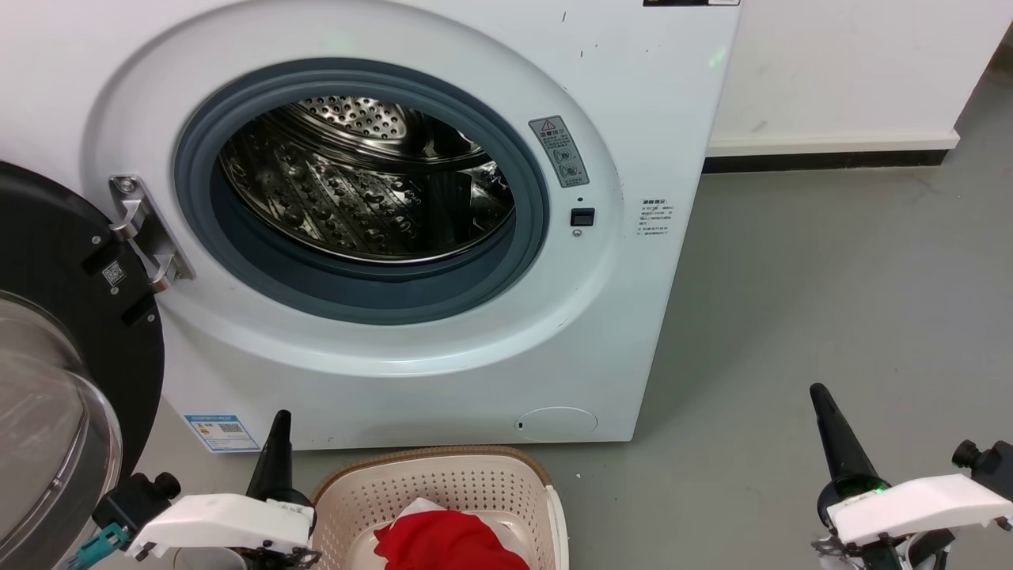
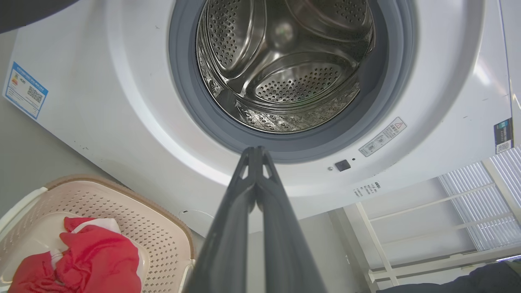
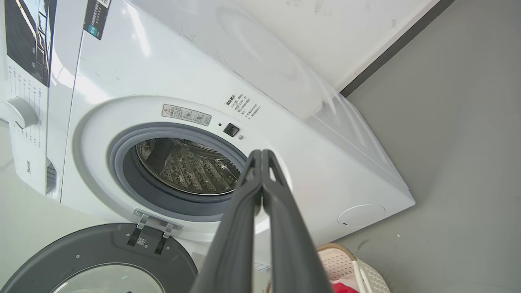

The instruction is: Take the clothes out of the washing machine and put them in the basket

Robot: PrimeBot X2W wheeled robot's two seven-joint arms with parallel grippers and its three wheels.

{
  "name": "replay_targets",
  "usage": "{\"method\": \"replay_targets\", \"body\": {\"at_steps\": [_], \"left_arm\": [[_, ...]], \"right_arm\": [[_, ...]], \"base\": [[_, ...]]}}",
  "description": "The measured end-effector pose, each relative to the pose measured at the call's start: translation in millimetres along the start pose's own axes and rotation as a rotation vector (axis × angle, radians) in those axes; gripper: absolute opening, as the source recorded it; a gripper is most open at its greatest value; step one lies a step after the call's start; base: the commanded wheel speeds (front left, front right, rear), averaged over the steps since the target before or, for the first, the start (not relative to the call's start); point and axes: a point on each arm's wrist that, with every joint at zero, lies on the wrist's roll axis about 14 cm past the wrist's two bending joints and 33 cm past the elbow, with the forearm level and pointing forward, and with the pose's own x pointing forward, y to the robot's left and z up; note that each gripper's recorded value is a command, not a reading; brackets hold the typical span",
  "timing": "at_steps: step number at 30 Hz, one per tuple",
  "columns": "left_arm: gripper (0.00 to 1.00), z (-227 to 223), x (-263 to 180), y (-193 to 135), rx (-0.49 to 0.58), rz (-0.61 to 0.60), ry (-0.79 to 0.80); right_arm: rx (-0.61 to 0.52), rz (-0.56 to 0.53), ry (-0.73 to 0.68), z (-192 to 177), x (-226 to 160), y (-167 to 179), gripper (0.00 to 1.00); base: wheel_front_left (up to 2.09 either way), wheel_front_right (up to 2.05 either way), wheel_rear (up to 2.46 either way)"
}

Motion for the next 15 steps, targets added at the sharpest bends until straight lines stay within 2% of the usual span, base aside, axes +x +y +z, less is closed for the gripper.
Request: {"method": "replay_targets", "body": {"at_steps": [15], "left_arm": [[0.0, 1.5, 4.2, -0.2, -0.174, -0.003, 0.01]], "right_arm": [[0.173, -0.015, -0.012, 3.5, 4.3, -5.4, 0.0]], "base": [[0.0, 0.0, 0.0]]}}
